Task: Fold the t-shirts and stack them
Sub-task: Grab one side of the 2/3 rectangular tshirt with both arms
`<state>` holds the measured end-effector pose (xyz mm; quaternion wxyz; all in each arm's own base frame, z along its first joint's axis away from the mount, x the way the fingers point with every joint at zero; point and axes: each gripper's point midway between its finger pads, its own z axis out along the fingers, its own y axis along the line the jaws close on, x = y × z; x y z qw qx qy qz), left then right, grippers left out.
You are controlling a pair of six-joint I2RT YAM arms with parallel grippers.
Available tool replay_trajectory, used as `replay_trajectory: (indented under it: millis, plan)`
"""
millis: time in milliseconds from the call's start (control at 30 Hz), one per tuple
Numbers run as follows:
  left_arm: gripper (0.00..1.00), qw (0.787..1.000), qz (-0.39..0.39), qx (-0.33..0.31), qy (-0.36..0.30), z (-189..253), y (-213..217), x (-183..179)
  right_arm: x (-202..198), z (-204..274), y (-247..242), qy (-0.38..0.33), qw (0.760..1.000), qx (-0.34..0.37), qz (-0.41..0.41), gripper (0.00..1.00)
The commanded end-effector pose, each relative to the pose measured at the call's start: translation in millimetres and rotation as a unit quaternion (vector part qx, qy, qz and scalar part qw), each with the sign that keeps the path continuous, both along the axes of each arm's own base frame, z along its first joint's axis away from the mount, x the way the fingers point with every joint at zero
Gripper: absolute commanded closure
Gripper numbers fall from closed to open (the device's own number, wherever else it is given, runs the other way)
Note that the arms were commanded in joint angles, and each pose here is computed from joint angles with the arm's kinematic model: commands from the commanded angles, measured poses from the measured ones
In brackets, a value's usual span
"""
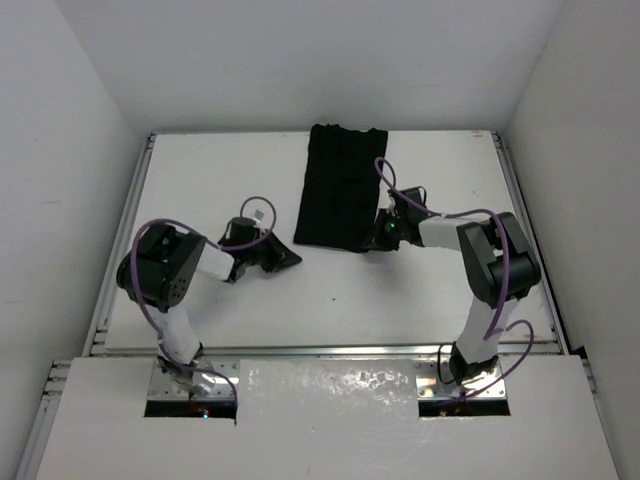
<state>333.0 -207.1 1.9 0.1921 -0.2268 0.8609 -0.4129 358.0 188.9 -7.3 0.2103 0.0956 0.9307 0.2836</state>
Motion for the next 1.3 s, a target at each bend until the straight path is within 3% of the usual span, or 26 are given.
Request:
replay_trajectory:
  millis: [0, 67, 200, 333, 433, 567, 900, 1100, 1167, 1267]
  plan:
    - [0.92, 0.998, 0.013, 0.039, 0.047, -29, -7, -55, -46, -10, -22, 0.055, 0.997, -0.057, 0.016, 0.94]
    - [0.92, 0.999, 0.004, 0.026, 0.039, -19, -16, -69, -68, -15, -24, 0.071, 0.995, -0.057, 0.026, 0.95]
    - [0.88, 0.996, 0.03, 0.083, 0.021, -12, 7, -87, -91, -14, -34, 0.089, 0.992, -0.076, 0.037, 0.96]
    - [0.78, 0.991, 0.015, 0.13, -0.04, 10, 12, -63, -104, -15, -36, 0.097, 0.991, -0.078, 0.054, 0.95]
    - [0.69, 0.984, 0.015, 0.175, -0.029, 1, 20, -42, -104, -14, -33, 0.096, 0.991, -0.069, 0.06, 0.95]
    - [0.69, 0.991, -0.01, 0.131, -0.031, -2, 8, -20, -105, -12, -33, 0.092, 0.991, -0.07, 0.065, 0.95]
    - [0.68, 0.996, -0.078, 0.034, -0.027, -13, -26, -32, -103, -15, -31, 0.095, 0.991, -0.067, 0.07, 0.94]
    - [0.68, 0.995, -0.084, 0.052, -0.008, -22, -17, -51, -99, -12, -29, 0.091, 0.992, -0.062, 0.069, 0.94]
    - [0.74, 0.995, -0.087, 0.052, -0.006, -23, -17, -53, -100, -11, -28, 0.089, 0.992, -0.06, 0.069, 0.94]
    - [0.98, 0.995, -0.096, 0.029, -0.012, -17, -23, -55, -100, -10, -27, 0.089, 0.992, -0.055, 0.071, 0.95]
